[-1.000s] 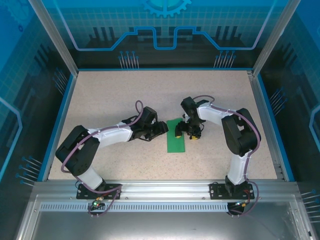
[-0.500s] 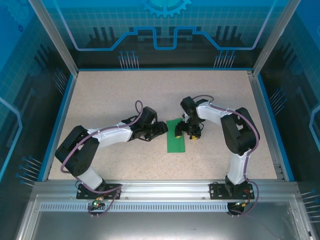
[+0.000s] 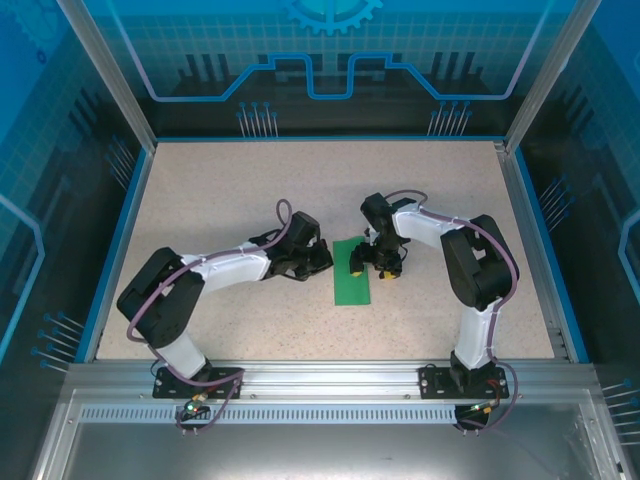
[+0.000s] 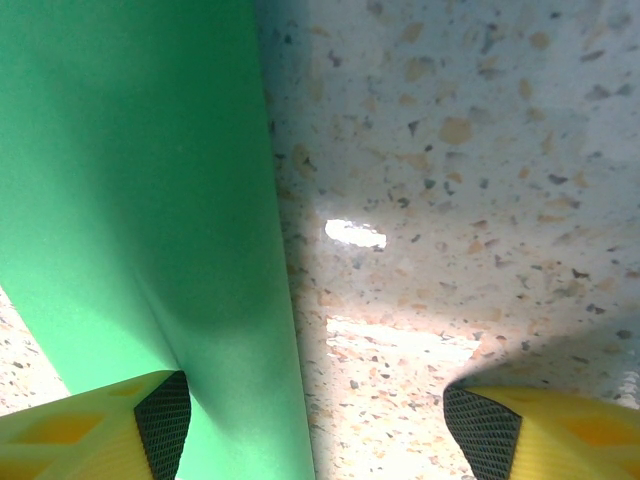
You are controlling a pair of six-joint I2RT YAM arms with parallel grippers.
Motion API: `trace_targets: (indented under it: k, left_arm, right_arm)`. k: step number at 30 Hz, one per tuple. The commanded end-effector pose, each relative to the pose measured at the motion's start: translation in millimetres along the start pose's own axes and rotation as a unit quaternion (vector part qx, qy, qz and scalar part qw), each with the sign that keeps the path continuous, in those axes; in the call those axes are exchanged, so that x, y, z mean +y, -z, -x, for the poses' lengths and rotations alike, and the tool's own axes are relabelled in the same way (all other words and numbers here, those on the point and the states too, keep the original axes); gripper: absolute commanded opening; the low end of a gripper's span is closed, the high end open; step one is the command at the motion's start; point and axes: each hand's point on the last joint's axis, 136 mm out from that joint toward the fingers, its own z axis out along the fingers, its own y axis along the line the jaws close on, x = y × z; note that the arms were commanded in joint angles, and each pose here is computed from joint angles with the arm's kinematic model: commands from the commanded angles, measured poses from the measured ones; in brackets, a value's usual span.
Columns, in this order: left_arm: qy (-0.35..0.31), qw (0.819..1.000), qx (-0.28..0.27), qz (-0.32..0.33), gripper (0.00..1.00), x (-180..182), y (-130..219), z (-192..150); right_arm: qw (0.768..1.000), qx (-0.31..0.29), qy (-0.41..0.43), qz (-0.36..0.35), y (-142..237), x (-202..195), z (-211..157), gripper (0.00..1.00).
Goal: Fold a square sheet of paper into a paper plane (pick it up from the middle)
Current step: Fold the square sheet of paper in half at the center of the table, then hold the square sheet of paper at the center of the table.
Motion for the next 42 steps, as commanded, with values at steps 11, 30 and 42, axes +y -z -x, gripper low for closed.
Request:
trace_targets:
  k: [11, 30, 42]
  left_arm:
    - [0.008, 0.999, 0.039, 0.009, 0.00, -16.1, -37.3, -8.6]
    - [0.037, 0.994, 0.066, 0.074, 0.00, 30.4, -62.2, -26.8]
    - [0.034, 0.993, 0.067, 0.096, 0.00, 46.5, -60.3, -32.9]
  right_arm:
    - [0.998, 0.022, 0.005, -0.064, -54.1, -34.5, -4.8, 0.76]
    - [0.998, 0.020, 0.005, -0.054, -52.0, -31.1, -4.2, 0.76]
    - [0.979, -0.115, 0.016, 0.168, 56.4, 15.6, 35.7, 0.76]
